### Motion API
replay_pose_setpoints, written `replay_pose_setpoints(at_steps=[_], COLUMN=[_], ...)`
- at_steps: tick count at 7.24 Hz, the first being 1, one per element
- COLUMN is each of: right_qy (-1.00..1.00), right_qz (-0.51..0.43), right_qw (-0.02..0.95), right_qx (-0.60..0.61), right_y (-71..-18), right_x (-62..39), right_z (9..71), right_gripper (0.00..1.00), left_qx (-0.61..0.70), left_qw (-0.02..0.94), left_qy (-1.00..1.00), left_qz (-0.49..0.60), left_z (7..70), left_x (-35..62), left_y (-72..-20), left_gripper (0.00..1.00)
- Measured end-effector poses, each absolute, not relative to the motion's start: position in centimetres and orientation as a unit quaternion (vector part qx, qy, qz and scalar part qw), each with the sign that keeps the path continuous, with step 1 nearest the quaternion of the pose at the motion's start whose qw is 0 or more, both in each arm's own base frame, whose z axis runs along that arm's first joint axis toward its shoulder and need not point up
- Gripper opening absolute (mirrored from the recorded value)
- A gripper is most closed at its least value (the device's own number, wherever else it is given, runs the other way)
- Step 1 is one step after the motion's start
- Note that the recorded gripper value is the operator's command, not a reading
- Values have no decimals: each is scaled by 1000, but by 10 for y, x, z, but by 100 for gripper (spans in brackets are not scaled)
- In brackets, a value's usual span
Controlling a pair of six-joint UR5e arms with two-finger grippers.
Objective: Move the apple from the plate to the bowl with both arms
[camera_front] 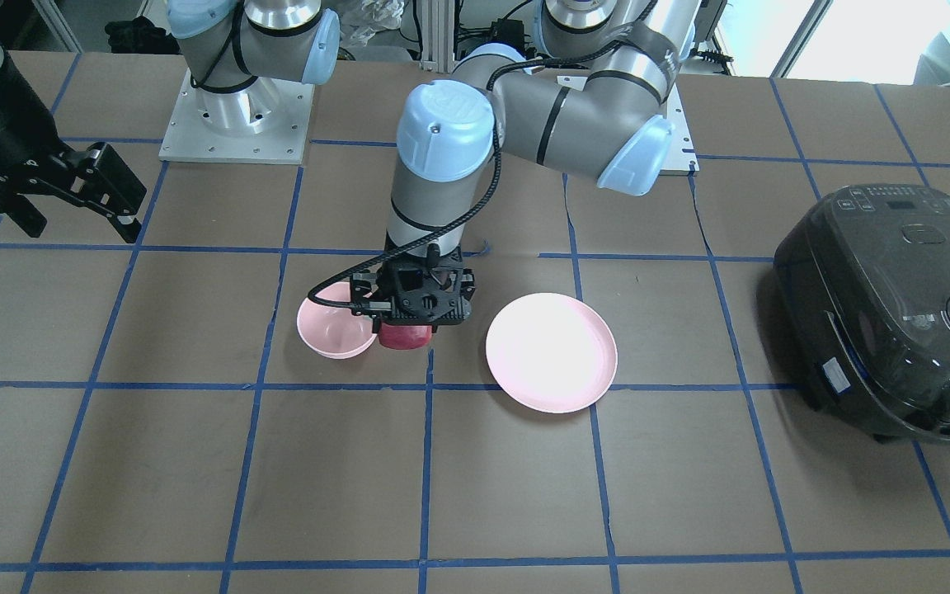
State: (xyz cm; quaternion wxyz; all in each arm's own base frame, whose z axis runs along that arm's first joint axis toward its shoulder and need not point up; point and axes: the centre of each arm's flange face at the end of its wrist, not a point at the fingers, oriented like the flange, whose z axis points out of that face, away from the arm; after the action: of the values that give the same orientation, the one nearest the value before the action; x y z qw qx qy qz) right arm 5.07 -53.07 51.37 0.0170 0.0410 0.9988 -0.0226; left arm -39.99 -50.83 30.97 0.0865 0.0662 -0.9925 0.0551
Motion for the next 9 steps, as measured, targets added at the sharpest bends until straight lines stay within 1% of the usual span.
replay_pose_setpoints(at_steps=[2, 4, 5, 7, 9], right_qy=[999, 998, 998, 998, 998], right_qz=[-23, -25, -25, -24, -24], right_qw=[16, 15, 14, 14, 14], right_qx=[42, 47, 51, 54, 54], right_y=[-531, -533, -533, -533, -533], right_x=[50, 43, 38, 34, 34], right_z=[513, 513, 512, 512, 511], right_gripper=[100, 100, 100, 100, 100], left_qx=[86, 94, 93, 86, 80], left_qw=[98, 103, 102, 100, 89], left_qy=[-990, -989, -989, -990, -991], left_qz=[58, 58, 55, 55, 56], left_z=[279, 256, 250, 247, 242], left_x=[-443, -462, -468, -478, -478], left_y=[-494, -488, -485, -475, -472], left_gripper=[12, 19, 20, 44, 52])
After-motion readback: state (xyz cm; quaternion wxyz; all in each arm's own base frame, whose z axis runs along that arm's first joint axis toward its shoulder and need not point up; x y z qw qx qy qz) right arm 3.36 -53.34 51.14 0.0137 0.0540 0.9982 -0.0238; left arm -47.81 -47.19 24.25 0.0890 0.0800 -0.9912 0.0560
